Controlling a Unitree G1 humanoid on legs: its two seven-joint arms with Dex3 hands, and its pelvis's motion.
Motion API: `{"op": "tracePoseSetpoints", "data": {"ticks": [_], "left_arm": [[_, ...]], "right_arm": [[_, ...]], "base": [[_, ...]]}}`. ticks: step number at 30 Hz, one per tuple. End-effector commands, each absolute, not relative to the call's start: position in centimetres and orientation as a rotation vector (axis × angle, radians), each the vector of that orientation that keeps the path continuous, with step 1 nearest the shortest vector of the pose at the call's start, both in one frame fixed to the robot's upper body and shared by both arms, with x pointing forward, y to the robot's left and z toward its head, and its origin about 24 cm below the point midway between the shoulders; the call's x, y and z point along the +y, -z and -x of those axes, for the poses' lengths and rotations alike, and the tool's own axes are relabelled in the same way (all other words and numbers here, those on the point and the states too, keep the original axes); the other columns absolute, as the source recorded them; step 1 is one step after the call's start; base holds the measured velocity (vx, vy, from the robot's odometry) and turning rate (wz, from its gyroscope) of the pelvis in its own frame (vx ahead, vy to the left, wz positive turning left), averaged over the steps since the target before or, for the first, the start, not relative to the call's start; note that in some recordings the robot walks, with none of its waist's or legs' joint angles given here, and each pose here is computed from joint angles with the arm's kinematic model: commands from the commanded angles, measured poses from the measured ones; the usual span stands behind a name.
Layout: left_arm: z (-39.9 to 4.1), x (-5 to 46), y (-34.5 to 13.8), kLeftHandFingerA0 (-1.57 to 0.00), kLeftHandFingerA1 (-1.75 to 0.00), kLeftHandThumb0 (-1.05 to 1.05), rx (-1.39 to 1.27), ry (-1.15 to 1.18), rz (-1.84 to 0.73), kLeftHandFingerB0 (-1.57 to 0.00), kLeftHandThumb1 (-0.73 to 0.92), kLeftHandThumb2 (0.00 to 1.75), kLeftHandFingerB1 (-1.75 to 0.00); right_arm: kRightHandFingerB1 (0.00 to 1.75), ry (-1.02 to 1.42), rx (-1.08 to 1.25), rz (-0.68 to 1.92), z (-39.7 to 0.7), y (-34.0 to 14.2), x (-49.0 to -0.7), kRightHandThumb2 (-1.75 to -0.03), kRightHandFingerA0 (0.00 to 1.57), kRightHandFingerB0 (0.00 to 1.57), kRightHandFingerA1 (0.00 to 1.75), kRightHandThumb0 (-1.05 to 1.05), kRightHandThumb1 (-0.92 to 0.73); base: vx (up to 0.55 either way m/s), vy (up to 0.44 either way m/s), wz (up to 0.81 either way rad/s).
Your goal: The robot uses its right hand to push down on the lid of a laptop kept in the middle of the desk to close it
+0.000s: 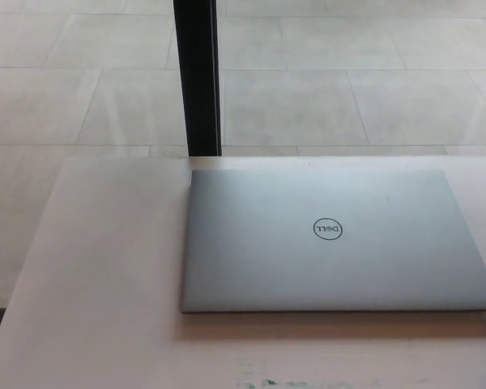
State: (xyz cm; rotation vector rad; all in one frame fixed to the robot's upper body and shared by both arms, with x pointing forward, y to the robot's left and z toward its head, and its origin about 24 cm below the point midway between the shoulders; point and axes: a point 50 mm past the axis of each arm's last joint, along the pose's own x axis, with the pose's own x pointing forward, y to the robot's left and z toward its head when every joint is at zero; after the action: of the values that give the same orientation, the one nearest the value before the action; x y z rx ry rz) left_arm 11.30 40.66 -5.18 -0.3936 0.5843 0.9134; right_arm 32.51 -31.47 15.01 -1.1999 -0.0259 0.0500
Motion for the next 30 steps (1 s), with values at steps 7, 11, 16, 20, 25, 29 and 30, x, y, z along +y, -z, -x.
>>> {"op": "tracePoseSetpoints", "data": {"ticks": [7, 11, 16, 20, 25, 29, 30], "left_arm": [[-10.7, 41.7, 4.3, -0.25, -0.92, -1.05, 0.590, -0.927, 0.353, -0.20, 0.92, 0.92, -0.70], [-10.7, 41.5, 4.5, -0.23, -0.91, -1.05, 0.593, -0.924, 0.370, -0.19, 0.92, 0.91, -0.70], [-10.8, 41.4, 4.7, -0.24, -0.94, -1.05, 0.594, -0.928, 0.378, -0.19, 0.92, 0.91, -0.72], [-10.7, 41.3, 4.8, -0.22, -0.92, -1.05, 0.592, -0.923, 0.381, -0.18, 0.92, 0.92, -0.70], [-10.6, 41.4, 4.7, -0.26, -0.95, -1.05, 0.595, -0.922, 0.370, -0.17, 0.92, 0.91, -0.71], [-10.5, 41.5, 4.8, -0.26, -1.00, -1.05, 0.593, -0.941, 0.395, -0.19, 0.92, 0.91, -0.71], [-10.5, 41.5, 4.8, -0.26, -1.00, -1.05, 0.593, -0.941, 0.396, -0.19, 0.92, 0.91, -0.71]], "right_arm": [[0.78, 0.845, -0.084, 0.536, -18.8, -18.3, -47.6, -1.00, 0.55, 0.36, 0.94, -0.85, -0.59], [1.13, 1.221, -0.162, 0.213, -14.1, -15.3, -49.7, -0.65, 0.60, 0.40, 1.29, -0.77, -0.79], [1.21, 1.346, -0.242, -0.070, -11.1, -12.4, -50.8, -0.62, 0.61, 0.19, 1.53, -0.83, -0.81], [1.00, 1.512, -0.218, -0.283, -9.0, -9.1, -50.5, -0.69, 0.55, 0.00, 1.54, -0.79, -0.88], [1.24, 1.703, -0.201, -0.697, -7.7, -5.5, -49.6, -0.78, 0.83, 0.41, 1.70, -0.89, -0.80], [1.09, 1.688, -0.161, -0.697, -7.1, -3.7, -49.0, -0.76, 0.56, 0.25, 1.60, -0.91, -0.92], [1.09, 1.686, -0.157, -0.696, -7.1, -3.6, -48.9, -0.76, 0.56, 0.25, 1.60, -0.91, -0.92]], "base": [[0.00, 0.000, 0.00], [0.00, 0.000, 0.00], [0.00, 0.000, 0.00], [0.00, 0.000, 0.00], [0.00, 0.000, 0.00], [0.00, 0.000, 0.00], [0.00, 0.000, 0.00]]}}
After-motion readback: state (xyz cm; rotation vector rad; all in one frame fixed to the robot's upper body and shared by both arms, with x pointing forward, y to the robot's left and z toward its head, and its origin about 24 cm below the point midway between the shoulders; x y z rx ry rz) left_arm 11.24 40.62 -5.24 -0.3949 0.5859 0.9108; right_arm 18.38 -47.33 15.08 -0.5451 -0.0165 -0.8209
